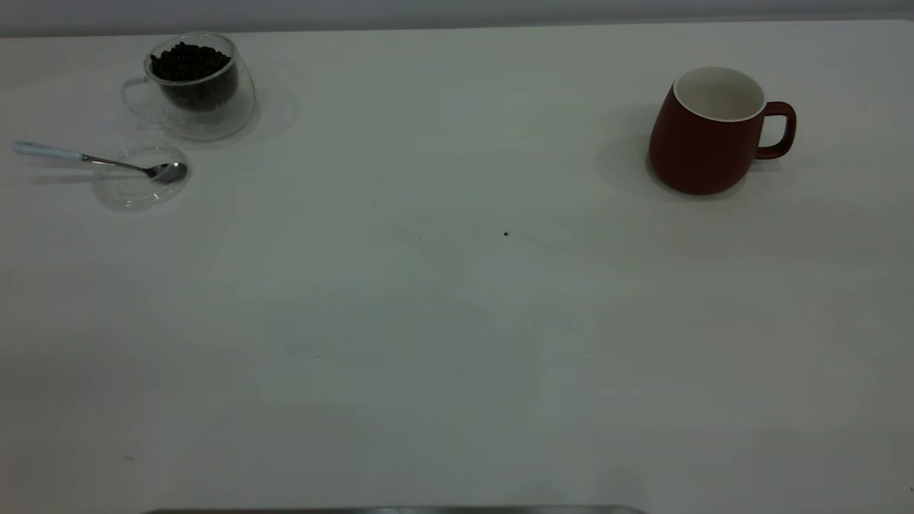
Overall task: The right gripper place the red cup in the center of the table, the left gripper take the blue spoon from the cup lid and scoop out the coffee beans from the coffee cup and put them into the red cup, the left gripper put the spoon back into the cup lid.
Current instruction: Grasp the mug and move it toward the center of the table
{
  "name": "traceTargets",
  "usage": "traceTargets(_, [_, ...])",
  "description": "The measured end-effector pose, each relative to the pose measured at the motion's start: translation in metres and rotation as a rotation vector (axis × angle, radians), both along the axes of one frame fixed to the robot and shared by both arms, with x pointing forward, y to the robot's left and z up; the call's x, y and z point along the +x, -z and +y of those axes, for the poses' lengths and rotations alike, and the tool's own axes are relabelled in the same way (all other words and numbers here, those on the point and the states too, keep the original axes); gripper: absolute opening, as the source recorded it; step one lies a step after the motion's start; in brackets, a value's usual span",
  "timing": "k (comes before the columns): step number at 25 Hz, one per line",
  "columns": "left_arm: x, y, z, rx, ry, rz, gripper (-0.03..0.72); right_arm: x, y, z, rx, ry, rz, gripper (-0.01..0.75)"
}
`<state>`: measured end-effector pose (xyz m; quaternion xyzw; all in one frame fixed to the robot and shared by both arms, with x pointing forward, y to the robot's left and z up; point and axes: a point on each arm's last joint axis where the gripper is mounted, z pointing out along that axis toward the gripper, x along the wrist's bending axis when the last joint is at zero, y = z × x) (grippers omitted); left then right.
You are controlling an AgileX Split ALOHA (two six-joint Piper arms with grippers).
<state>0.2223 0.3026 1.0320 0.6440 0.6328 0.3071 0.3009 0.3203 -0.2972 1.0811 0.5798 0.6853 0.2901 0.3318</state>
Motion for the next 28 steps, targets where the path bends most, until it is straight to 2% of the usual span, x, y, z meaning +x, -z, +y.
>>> traceTargets(6, [0.0, 0.0, 0.0, 0.0, 0.0, 0.0, 0.518, 0.079, 0.001, 0.002, -0.13, -0.107, 0.113, 0.588])
traceTargets(13, [0.0, 0.0, 0.0, 0.0, 0.0, 0.0, 0.518, 0.157, 0.044, 0.003, -0.275, -0.274, 0.276, 0.588])
traceTargets(21, [0.0, 0.0, 0.0, 0.001, 0.001, 0.0, 0.518, 0.204, 0.112, 0.012, -0.375, -0.443, 0.38, 0.588])
traceTargets(28, [0.0, 0.0, 0.0, 0.001, 0.001, 0.0, 0.518, 0.248, 0.161, 0.028, -0.414, -0.558, 0.468, 0.588])
